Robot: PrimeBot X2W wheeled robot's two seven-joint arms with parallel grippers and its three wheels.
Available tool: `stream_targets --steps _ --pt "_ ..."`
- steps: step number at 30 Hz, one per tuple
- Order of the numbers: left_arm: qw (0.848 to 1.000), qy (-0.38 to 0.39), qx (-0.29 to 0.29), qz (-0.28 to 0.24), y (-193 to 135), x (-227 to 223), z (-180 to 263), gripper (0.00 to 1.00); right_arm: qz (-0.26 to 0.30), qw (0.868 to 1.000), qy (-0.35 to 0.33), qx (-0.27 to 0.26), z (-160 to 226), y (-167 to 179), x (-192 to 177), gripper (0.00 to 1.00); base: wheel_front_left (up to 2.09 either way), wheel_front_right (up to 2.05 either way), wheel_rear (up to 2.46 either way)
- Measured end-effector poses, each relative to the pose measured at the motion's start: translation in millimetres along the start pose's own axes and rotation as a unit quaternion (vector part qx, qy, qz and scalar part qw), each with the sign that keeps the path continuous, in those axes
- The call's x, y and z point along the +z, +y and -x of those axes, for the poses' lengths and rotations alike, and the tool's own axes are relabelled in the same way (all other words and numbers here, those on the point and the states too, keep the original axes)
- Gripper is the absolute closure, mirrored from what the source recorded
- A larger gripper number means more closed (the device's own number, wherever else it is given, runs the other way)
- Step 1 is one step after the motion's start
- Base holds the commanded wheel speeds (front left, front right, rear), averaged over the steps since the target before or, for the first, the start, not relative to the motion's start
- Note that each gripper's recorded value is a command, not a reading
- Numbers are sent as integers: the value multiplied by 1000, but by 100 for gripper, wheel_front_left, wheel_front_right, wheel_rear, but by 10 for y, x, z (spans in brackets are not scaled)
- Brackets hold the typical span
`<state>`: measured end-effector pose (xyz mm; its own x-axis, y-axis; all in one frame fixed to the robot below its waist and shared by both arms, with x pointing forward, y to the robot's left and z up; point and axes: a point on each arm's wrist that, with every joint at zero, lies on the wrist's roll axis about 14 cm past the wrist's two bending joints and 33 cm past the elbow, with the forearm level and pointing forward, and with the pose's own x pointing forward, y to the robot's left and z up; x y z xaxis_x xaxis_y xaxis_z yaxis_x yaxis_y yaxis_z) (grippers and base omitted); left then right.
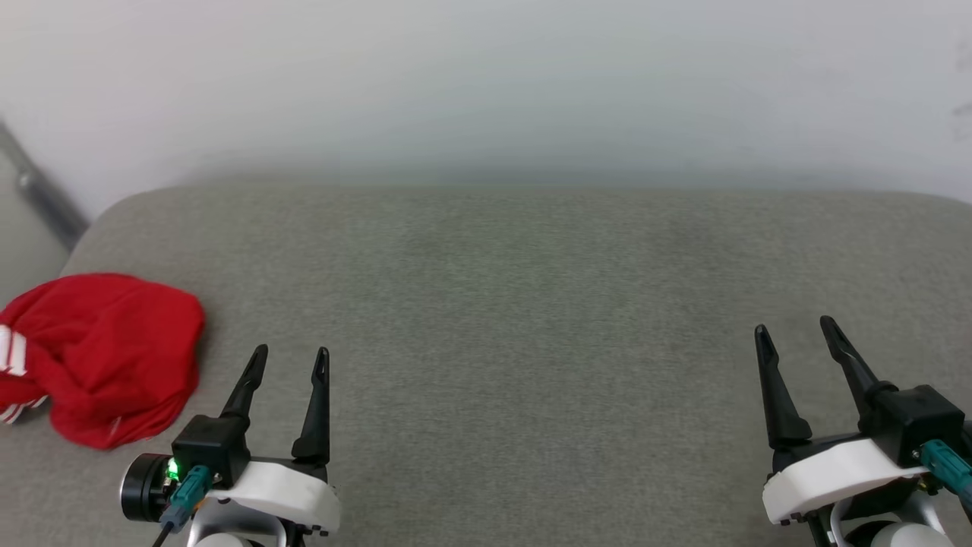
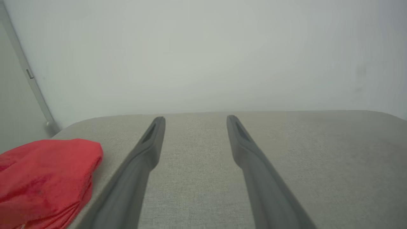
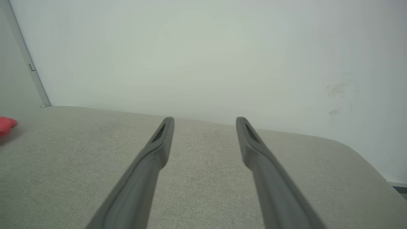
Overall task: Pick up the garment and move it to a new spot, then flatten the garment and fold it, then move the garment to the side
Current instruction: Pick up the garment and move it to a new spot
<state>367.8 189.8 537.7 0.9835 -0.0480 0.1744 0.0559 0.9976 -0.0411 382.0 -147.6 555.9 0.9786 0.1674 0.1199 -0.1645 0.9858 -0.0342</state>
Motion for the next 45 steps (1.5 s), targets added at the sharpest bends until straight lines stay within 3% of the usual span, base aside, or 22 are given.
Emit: stream_targets --steps 12,25,36,45 --pt "993 -12 118 -15 719 147 482 0 -9 993 -9 114 -308 768 51 0 0 0 0" --pt "968 -15 247 -34 1340 272 1230 0 -29 968 -11 250 -432 1748 65 0 0 0 0" --pt "966 -3 255 -43 1408 232 1205 0 -32 965 -13 260 -511 1825 65 0 0 0 0" --pt "977 -2 205 -62 1620 397 472 0 -35 971 2 237 -711 1653 -77 0 0 0 0"
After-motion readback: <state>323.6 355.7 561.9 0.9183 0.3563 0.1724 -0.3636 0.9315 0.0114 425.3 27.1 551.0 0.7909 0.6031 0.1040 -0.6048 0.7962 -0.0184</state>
